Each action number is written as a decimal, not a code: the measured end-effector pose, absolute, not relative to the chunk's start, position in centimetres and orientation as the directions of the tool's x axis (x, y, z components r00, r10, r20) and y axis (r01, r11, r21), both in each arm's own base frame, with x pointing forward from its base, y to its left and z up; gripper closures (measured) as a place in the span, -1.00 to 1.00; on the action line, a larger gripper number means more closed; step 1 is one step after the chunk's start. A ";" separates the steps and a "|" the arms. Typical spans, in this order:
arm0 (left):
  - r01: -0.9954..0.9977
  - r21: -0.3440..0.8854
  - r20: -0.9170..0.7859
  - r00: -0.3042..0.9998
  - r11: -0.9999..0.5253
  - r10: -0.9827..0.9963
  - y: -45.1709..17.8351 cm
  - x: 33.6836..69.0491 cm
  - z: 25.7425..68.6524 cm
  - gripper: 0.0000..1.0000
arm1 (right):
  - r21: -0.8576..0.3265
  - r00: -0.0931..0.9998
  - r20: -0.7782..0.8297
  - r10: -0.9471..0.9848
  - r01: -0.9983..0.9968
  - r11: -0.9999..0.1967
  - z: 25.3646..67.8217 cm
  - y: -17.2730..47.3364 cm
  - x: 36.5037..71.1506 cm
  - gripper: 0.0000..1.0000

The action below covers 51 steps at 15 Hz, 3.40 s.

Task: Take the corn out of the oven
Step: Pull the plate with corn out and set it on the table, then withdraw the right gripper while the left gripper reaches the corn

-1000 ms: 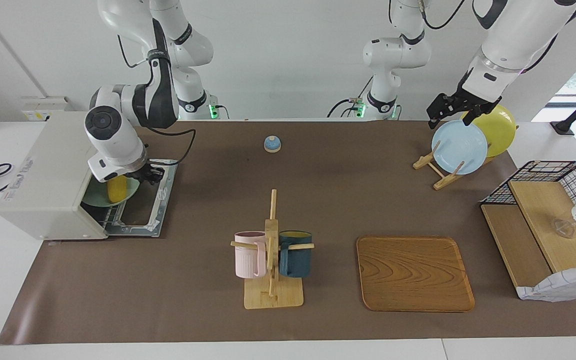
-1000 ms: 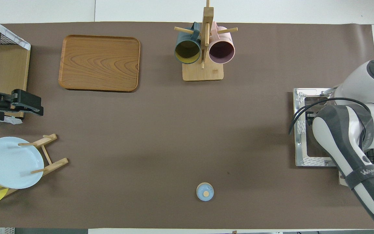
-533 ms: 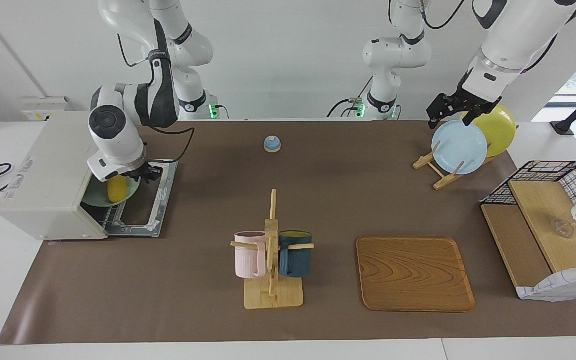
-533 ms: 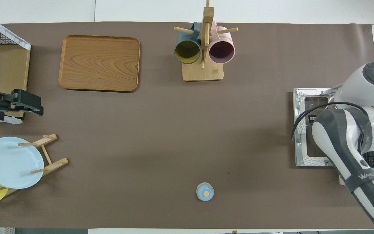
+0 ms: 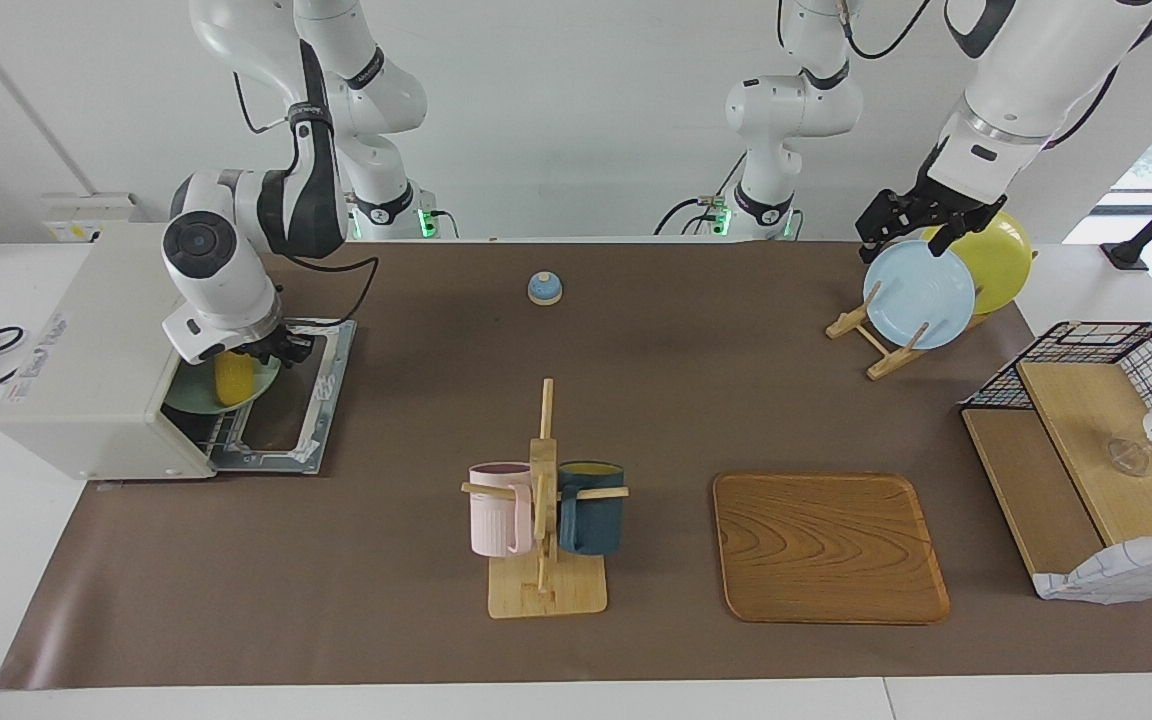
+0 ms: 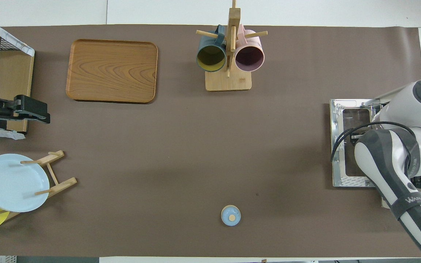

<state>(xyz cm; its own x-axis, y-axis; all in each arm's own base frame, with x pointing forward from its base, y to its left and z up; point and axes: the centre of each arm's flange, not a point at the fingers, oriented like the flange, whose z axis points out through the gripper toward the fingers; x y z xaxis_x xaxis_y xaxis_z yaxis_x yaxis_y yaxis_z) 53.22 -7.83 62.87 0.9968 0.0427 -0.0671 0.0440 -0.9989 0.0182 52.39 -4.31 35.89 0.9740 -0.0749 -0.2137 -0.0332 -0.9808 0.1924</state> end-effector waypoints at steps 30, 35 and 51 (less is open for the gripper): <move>0.043 0.021 -0.050 0.998 -0.999 0.042 -8.0 53.6 62.0 -1.00 | 0.017 0.936 -0.128 -0.326 -0.327 -0.945 35.5 42.9 55.2 0.76; 0.040 0.022 -0.046 0.998 -0.999 0.039 -8.1 53.6 62.0 -1.00 | -0.010 0.958 -0.087 -0.275 -0.277 -0.961 36.8 40.6 57.2 0.28; -0.027 0.065 -0.068 0.997 -0.998 -0.032 -30.5 53.9 47.7 -1.00 | 0.423 0.957 -0.226 -0.184 -0.073 -0.903 29.2 10.1 54.4 0.98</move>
